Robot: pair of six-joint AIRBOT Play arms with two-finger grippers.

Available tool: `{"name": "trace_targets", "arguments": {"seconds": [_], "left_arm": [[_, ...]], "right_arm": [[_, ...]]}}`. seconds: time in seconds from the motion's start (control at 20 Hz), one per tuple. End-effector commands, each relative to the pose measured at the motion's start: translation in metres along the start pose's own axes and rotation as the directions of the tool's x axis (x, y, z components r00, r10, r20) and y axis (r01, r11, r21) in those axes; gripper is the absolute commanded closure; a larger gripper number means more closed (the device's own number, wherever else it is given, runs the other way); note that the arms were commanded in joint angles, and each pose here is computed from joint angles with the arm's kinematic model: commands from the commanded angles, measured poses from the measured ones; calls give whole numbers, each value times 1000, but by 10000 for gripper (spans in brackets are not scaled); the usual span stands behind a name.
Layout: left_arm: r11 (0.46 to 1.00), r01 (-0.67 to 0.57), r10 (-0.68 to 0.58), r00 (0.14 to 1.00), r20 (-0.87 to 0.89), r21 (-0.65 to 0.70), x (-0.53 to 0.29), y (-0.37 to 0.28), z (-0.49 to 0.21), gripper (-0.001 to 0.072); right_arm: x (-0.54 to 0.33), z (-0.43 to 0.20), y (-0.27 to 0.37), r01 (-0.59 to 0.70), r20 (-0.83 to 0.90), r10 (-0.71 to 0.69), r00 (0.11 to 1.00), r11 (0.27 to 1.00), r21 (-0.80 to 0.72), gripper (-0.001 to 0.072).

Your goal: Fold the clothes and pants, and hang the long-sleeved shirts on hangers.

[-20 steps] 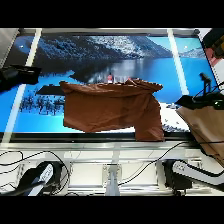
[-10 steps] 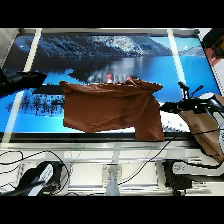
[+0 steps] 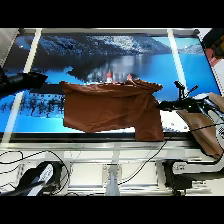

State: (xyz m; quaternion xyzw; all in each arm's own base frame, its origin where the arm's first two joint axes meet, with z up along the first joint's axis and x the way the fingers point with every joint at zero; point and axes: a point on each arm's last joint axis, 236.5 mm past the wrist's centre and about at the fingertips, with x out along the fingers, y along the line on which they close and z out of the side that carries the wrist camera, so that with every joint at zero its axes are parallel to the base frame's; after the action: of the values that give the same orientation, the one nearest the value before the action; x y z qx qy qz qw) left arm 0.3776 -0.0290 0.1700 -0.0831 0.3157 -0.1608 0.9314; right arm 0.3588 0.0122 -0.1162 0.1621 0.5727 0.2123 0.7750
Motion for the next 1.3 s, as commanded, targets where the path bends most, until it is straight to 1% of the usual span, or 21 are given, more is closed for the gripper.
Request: {"name": "trace_targets", "arguments": {"seconds": [0.0, 0.05, 0.1, 0.15, 0.2, 0.3, 0.35, 0.4, 0.5, 0.55, 0.6, 0.7, 0.75, 0.85, 0.9, 1.0, 1.05, 1.25], "left_arm": [[1000, -6, 6, 1000, -7, 2, 0, 2, -2, 389], [1000, -8, 8, 1000, -10, 4, 0, 2, -3, 389], [1000, -10, 10, 1000, -13, 5, 1, 3, -4, 389], [1000, -11, 11, 1000, -16, 6, 1, 3, -5, 389], [999, -27, 28, 999, -25, 18, 1, 7, -7, 389], [995, -89, 92, 994, -64, 51, 0, 25, -18, 389], [992, -125, 126, 988, -93, 17, -2, 36, -27, 389], [987, -151, 144, 981, -133, -46, -4, 46, -40, 389], [963, -185, 129, 954, -270, -194, -6, 54, -84, 389], [952, -201, 110, 929, -352, -233, -7, 55, -113, 389], [945, -211, 93, 904, -417, -248, -7, 55, -137, 389], [937, -223, 67, 869, -490, -267, -3, 54, -174, 388], [943, -211, 51, 855, -517, -256, -1, 53, -190, 388], [970, -151, 17, 826, -563, -192, 2, 47, -218, 385], [974, -134, 4, 815, -580, -182, 3, 45, -229, 334], [981, -104, -16, 795, -606, -161, 4, 42, -248, 191], [986, -88, -19, 790, -613, -144, 5, 42, -255, 171], [1000, -4, -13, 791, -612, -27, 8, 44, -262, 182]], "right_arm": [[1, 1, 3, -17, 5, 17, 1000, 1000, -21, 407], [1, -1, 3, -17, -3, 17, 1000, 1000, -26, 428], [1, -1, 3, -17, -6, 17, 1000, 999, -27, 569], [1, -1, 4, -18, -5, 18, 1000, 999, -26, 680], [1, -1, 4, -18, -3, 17, 1000, 999, -27, 694], [-1, 2, 7, -24, 7, 24, 1000, 999, -23, 695], [-2, 4, 9, -31, 16, 31, 999, 999, -20, 695], [-3, 6, 11, -33, 22, 34, 999, 999, -20, 695], [-5, 7, 12, -32, 27, 32, 999, 999, -23, 695], [-6, 8, 12, -31, 29, 32, 999, 999, -26, 695], [-6, 8, 12, -30, 30, 31, 999, 999, -26, 695], [-6, 8, 12, -30, 30, 31, 999, 999, -26, 695], [-6, 8, 12, -30, 30, 31, 999, 999, -26, 694], [-6, 8, 12, -30, 30, 31, 999, 999, -26, 695], [-6, 9, 11, -29, 31, 30, 999, 999, -26, 694], [-6, 9, 11, -27, 33, 28, 999, 999, -26, 695], [-6, 9, 11, -26, 33, 27, 999, 999, -26, 695], [-6, 9, 11, -27, 33, 28, 999, 999, -26, 694]]}}
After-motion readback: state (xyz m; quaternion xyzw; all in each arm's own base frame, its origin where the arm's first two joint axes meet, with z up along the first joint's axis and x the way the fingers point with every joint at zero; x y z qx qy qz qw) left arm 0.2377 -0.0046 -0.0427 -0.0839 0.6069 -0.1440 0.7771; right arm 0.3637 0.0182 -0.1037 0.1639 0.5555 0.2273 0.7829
